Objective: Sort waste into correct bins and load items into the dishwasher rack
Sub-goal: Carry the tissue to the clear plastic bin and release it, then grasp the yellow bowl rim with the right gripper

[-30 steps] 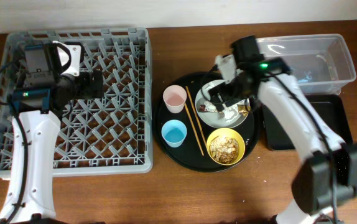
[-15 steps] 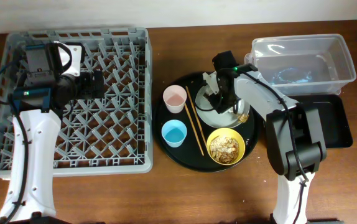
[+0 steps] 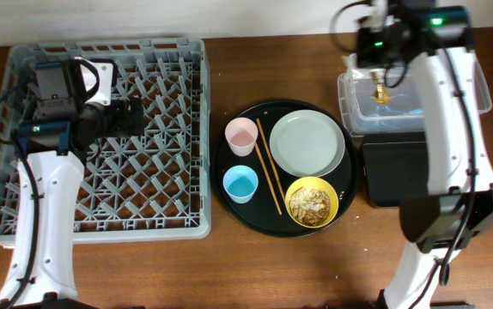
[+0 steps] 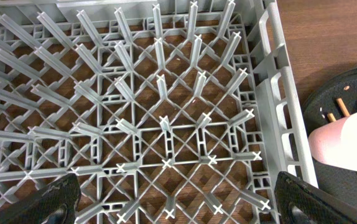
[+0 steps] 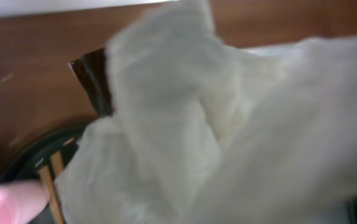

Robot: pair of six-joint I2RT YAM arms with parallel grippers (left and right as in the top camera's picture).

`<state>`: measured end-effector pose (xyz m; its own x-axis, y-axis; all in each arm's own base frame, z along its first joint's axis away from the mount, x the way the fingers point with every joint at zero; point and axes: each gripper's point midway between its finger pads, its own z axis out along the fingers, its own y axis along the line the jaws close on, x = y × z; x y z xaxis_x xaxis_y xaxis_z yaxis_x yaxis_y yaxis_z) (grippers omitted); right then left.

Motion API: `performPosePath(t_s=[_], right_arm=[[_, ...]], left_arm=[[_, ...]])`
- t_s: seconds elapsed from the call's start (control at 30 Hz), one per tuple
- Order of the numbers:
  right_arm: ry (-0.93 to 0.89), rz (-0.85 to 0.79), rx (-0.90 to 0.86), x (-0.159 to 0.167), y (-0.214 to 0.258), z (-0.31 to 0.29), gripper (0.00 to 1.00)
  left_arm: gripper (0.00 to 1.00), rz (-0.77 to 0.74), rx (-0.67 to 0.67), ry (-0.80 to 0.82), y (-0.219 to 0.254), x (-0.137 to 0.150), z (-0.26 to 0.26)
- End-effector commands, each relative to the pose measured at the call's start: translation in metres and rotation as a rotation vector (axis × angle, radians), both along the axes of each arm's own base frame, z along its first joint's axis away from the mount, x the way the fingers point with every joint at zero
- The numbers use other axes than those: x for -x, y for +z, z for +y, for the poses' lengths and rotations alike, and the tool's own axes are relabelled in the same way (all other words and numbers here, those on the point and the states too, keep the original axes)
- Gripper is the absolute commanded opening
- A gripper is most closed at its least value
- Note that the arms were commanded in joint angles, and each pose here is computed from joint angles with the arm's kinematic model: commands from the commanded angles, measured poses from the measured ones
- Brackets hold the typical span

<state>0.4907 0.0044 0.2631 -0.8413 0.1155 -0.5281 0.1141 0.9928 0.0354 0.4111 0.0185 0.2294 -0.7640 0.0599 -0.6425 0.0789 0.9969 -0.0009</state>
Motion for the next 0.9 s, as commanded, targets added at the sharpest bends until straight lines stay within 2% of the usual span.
performPosePath(t_s=[0.0, 0.07, 0.17, 0.33, 0.37, 0.4, 0.43, 0.5, 0.53, 0.67, 0.7, 0.73, 0.8, 0.87], right_arm=[[-0.411, 0.038, -0.055, 0.004, -0.025, -0.072, 0.04], [-0.597, 0.04, -0.123, 0.003, -0.042, -0.104, 0.04], [-0.755, 0.005, -0.18, -0.012, -0.064, -0.133, 0.04], [-0.766, -0.056, -0.184, -0.047, -0.091, -0.144, 0.04], [-0.761, -0.071, -0.191, -0.055, -0.096, -0.144, 0.1], [-0.759, -0.074, -0.194, -0.058, -0.1, -0.145, 0.42], [-0.754, -0.065, -0.193, -0.058, -0.102, -0.144, 0.58], [-0.602, -0.034, -0.245, -0.061, -0.099, -0.123, 0.93], [-0.52, -0.017, -0.284, -0.06, -0.094, -0.11, 0.98], [-0.098, -0.025, -0.417, -0.041, -0.042, -0.046, 0.98], [-0.05, -0.008, -0.438, -0.031, -0.034, -0.034, 0.99], [-0.026, 0.036, -0.448, -0.013, -0.028, -0.021, 0.95], [0.0, 0.186, -0.445, 0.03, -0.027, 0.013, 0.88], [-0.017, 0.348, -0.367, 0.067, -0.039, 0.041, 0.81]], left_arm=[[0.99, -0.013, 0.015, -0.006, 0.005, -0.003, -0.003], [0.99, -0.013, 0.015, -0.006, 0.005, -0.003, -0.003], [0.99, -0.013, 0.015, -0.006, 0.005, -0.003, -0.003], [0.99, -0.013, 0.015, -0.006, 0.005, -0.003, -0.003], [0.99, -0.013, 0.015, -0.006, 0.005, -0.003, -0.003], [0.99, -0.013, 0.015, -0.006, 0.005, -0.003, -0.003], [0.99, -0.013, 0.015, -0.006, 0.005, -0.003, -0.003], [0.99, -0.013, 0.015, -0.006, 0.005, -0.003, -0.003], [0.99, -0.013, 0.015, -0.006, 0.005, -0.003, -0.003], [0.99, -0.013, 0.015, -0.006, 0.005, -0.003, -0.003], [0.99, -0.013, 0.015, -0.006, 0.005, -0.003, -0.003], [0.99, -0.013, 0.015, -0.006, 0.005, -0.003, -0.003], [0.99, -0.013, 0.015, -0.006, 0.005, -0.003, -0.003], [0.99, -0.013, 0.015, -0.006, 0.005, -0.003, -0.003]])
